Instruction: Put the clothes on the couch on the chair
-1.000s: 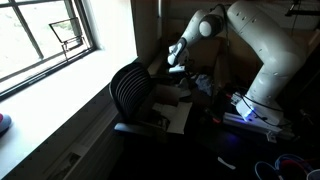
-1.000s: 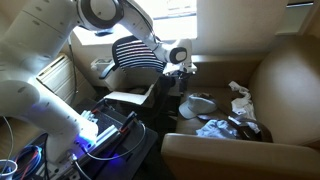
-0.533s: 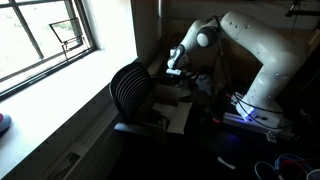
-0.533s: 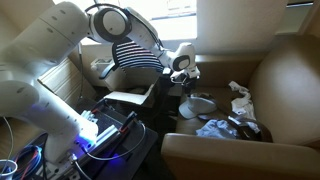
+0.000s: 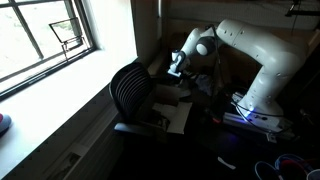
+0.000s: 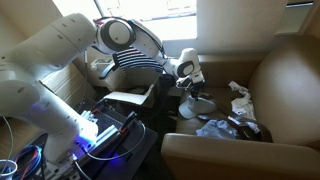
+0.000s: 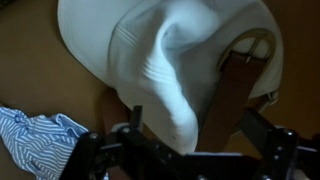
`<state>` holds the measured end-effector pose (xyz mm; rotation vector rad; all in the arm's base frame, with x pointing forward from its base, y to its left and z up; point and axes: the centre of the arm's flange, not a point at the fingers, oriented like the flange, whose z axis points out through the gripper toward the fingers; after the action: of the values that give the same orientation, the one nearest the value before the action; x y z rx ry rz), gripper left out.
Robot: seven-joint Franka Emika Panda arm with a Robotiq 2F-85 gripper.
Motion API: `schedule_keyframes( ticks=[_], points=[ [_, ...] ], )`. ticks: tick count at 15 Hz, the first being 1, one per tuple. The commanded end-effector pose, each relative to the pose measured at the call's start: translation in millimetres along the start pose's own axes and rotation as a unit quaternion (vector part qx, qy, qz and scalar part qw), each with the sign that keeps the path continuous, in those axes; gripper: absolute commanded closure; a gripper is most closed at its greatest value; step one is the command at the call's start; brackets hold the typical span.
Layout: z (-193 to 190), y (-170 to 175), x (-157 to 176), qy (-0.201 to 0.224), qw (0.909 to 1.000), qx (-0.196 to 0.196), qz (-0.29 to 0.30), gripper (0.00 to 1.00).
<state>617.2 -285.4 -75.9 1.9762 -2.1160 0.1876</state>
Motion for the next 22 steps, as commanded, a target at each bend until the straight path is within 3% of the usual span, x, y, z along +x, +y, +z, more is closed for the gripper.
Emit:
schedule_keyframes(
  ticks=[1, 4, 9, 10, 14, 15, 17, 22],
  points=[
    [3, 1, -1, -0.001, 1.0, -0.002, 0.0, 0.0],
    [-1, -2, -6, -0.007, 0.9999, -0.004, -0.009, 0.0],
    [40, 2, 2, -0.022, 0.9968, -0.077, 0.004, 0.0],
    [22, 13, -7, -0.016, 0.9983, -0.056, -0.003, 0.0],
    [33, 18, -2, -0.019, 0.9973, -0.071, 0.0, 0.0],
    [34, 18, -3, -0.021, 0.9973, -0.071, 0.0, 0.25],
    [35, 18, -4, -0.024, 0.9972, -0.071, -0.004, 0.32],
    [33, 15, -8, -0.028, 0.9974, -0.066, -0.001, 0.68]
  ],
)
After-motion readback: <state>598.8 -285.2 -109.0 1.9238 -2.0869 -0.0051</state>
